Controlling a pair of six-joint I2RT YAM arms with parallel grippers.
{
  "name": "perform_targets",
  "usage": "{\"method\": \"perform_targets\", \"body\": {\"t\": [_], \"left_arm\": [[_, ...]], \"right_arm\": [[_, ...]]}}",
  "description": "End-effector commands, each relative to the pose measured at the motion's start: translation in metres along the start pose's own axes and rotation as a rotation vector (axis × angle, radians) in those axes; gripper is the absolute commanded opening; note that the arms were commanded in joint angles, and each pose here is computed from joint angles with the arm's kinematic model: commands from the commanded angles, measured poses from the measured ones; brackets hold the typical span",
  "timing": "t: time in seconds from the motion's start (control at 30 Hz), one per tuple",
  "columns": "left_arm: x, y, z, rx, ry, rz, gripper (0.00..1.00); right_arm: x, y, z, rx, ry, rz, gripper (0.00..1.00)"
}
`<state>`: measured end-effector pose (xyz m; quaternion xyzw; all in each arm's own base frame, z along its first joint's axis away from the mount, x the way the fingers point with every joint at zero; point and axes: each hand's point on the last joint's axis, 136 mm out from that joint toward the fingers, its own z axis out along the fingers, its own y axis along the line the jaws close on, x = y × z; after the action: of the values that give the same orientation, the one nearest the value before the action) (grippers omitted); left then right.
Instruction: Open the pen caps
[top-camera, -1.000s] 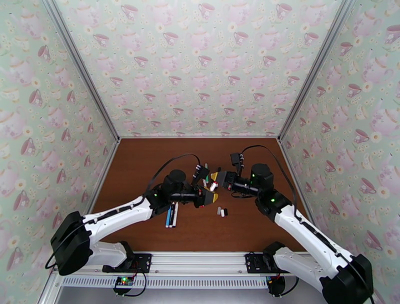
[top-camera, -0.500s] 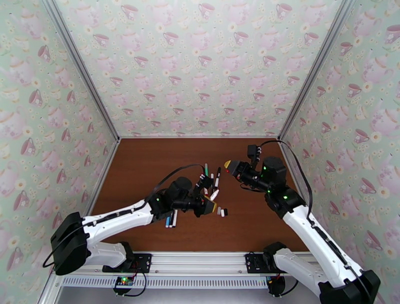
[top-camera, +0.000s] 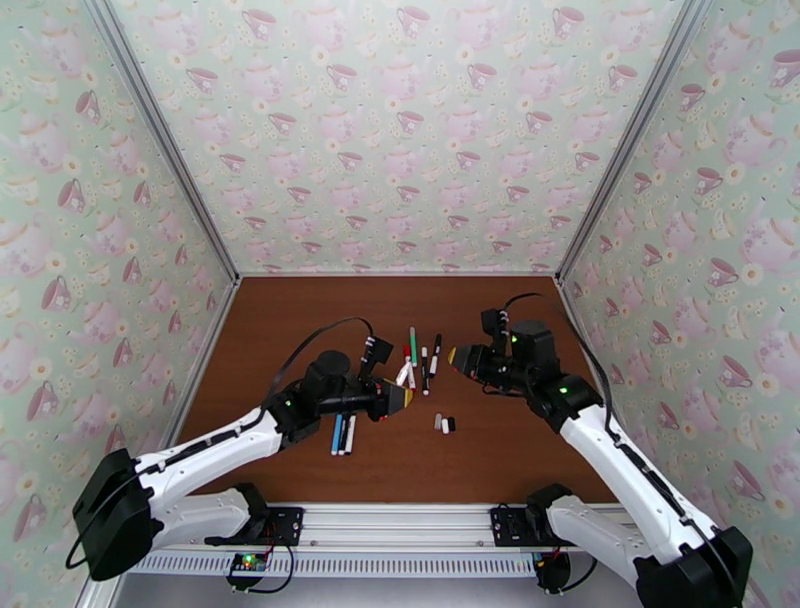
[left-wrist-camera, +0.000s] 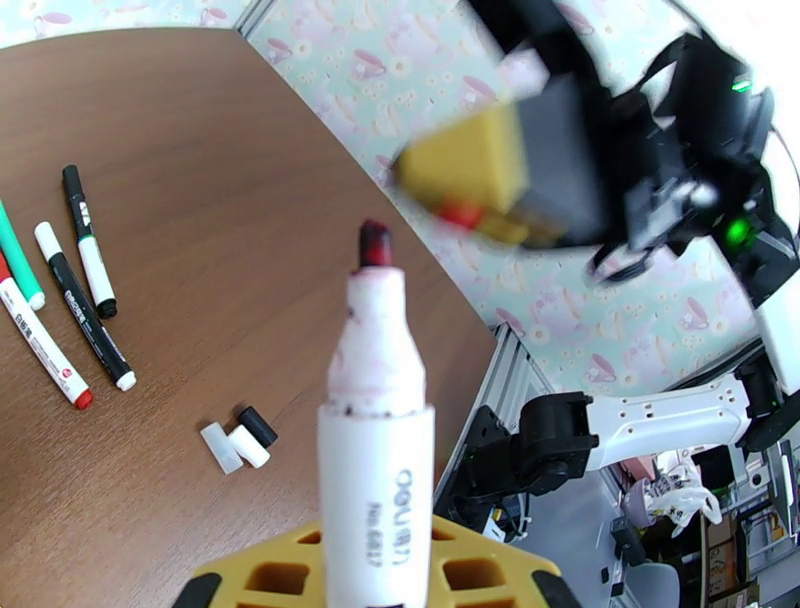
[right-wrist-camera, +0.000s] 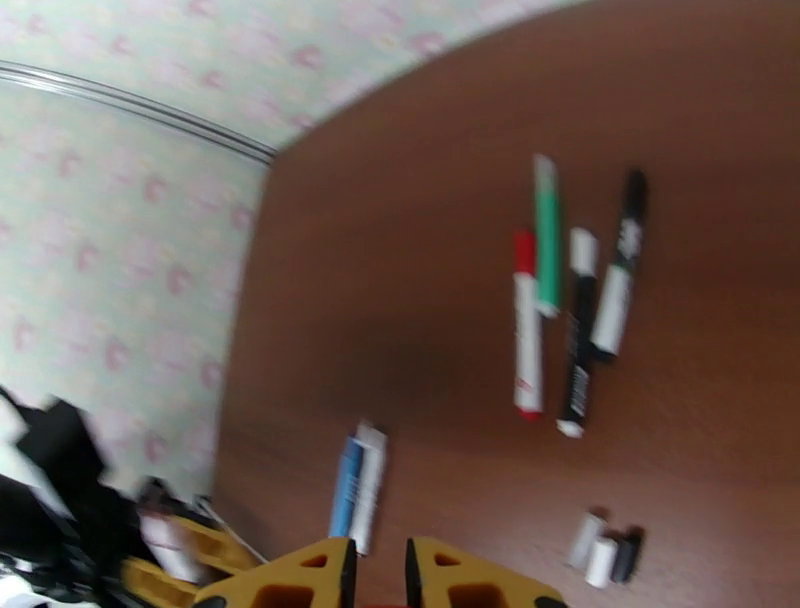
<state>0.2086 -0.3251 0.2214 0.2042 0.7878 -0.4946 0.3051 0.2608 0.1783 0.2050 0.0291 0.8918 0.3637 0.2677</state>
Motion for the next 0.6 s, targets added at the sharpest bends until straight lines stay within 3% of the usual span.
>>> {"method": "perform_targets", "body": {"t": [0.0,0.17,0.57], "left_arm": [[0.000,0.007,-0.005,-0.030,-0.027,-0.018,0.00],[0.003,0.006,-0.004,-0.024,-0.011,-0.018,0.00],[0.011,0.009,0.001,-0.026,0.018,-0.020,0.00]], "right_arm": [[0.047,-0.048,0.010,0.155,0.154,-0.002,0.05],[0.079,-0.080,0.028,0.209,0.251,0.032,0.07],[0.099,-0.115,0.058,0.288,0.381,0.022,0.14]]}}
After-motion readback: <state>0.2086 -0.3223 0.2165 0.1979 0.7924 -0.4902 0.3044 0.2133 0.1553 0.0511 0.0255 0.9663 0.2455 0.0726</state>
